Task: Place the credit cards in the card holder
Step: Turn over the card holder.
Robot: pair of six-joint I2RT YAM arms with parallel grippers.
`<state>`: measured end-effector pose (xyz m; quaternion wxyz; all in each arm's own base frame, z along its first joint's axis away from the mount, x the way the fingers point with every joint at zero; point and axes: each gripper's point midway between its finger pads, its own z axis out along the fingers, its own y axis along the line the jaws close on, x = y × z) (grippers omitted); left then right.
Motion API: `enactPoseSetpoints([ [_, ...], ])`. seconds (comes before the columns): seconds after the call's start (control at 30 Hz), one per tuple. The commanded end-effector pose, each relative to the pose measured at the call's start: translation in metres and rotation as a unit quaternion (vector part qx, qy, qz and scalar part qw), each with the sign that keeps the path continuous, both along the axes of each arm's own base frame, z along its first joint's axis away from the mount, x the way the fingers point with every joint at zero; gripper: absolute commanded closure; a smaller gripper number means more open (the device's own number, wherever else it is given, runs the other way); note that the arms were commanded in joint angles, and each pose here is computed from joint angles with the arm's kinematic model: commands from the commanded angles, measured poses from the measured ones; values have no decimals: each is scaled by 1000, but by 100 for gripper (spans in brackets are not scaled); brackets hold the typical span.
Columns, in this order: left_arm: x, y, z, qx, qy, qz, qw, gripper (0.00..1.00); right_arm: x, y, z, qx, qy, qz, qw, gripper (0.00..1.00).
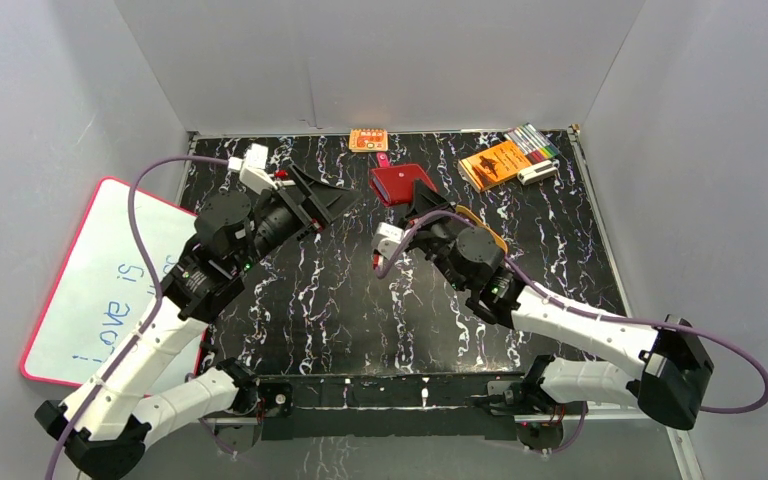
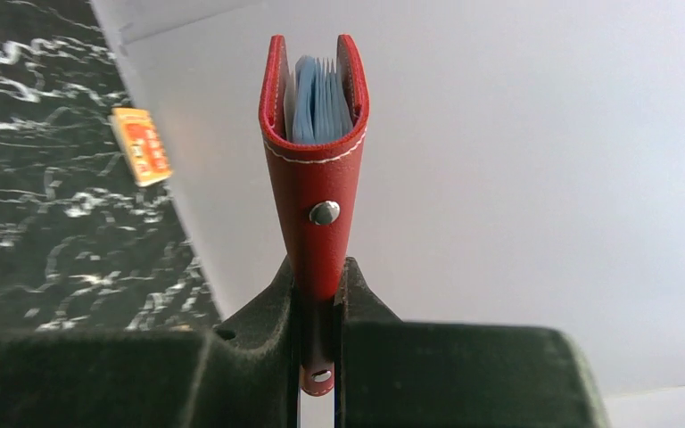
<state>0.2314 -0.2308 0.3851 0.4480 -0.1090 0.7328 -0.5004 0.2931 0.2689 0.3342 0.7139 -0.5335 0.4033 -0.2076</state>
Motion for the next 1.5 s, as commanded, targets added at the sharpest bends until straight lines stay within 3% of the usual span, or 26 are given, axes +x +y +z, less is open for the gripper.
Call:
enactPoseSetpoints([
  [0.0,-9,-20,16,-56,8,-55,997,9,-22,-17,81,22,-157,-6,987,100],
  [0.33,4,-45,8,-77,53,-79,992,8,-35,-14,90,19,-183,3,983,100],
  [0.67,18,-50,20,-93,45,-60,993,12,-43,-4,97,14,-199,10,980,100],
  [1.1,19,-70,18,-112,54,-92,988,51,-50,-2,99,10,-201,15,979,100],
  [1.2,16,-76,18,-113,53,-105,987,67,-51,-1,97,8,-199,16,980,100],
  [1.33,15,-76,14,-113,52,-107,986,100,-50,-3,95,16,-188,15,982,100],
  [1.37,15,-75,12,-113,53,-105,987,100,-50,-3,94,18,-183,15,983,95],
  [1.47,16,-69,9,-112,50,-91,988,100,-48,-2,82,17,-138,14,990,47],
])
